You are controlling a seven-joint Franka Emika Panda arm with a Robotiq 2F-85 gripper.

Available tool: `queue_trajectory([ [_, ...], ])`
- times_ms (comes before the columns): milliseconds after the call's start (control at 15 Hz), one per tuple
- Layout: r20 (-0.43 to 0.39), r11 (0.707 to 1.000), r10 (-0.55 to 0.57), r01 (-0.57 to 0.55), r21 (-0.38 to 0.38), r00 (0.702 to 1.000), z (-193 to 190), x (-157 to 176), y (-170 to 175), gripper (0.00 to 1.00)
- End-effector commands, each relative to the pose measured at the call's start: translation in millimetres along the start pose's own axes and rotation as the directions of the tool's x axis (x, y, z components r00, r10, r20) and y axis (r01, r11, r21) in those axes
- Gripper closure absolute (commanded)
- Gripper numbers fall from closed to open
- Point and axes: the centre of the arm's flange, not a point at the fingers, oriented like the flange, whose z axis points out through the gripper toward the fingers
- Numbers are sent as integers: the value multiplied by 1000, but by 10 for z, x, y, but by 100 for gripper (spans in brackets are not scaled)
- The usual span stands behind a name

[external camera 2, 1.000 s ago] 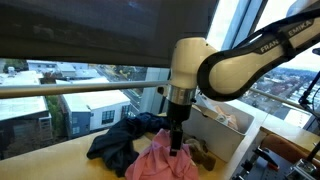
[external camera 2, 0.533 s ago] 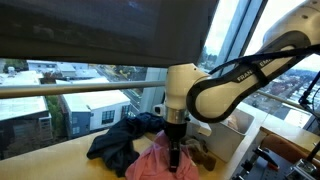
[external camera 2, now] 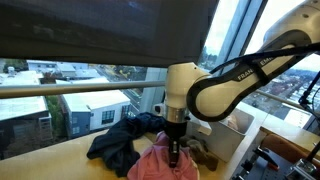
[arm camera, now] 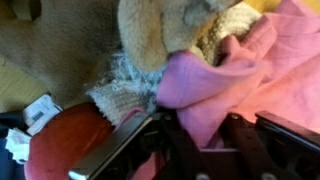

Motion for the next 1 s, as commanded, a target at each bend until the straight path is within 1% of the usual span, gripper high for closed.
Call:
queue_trajectory([
  [0, -7, 1000, -11, 11, 11, 1000, -306, -170, -12, 95],
  [67, -16, 1000, -12, 12, 12, 1000, -430, -205, -30, 99],
  [133, -25, 1000, -14, 14, 14, 1000, -540, -236, -46, 95],
  [467, -74, 999, -22, 24, 22, 997, -1282, -463, -103, 95],
  [733, -133, 1000, -7, 9, 12, 991, -2089, -652, -33, 95],
  [933, -196, 1000, 15, -20, -23, 981, -2747, -846, 162, 95],
])
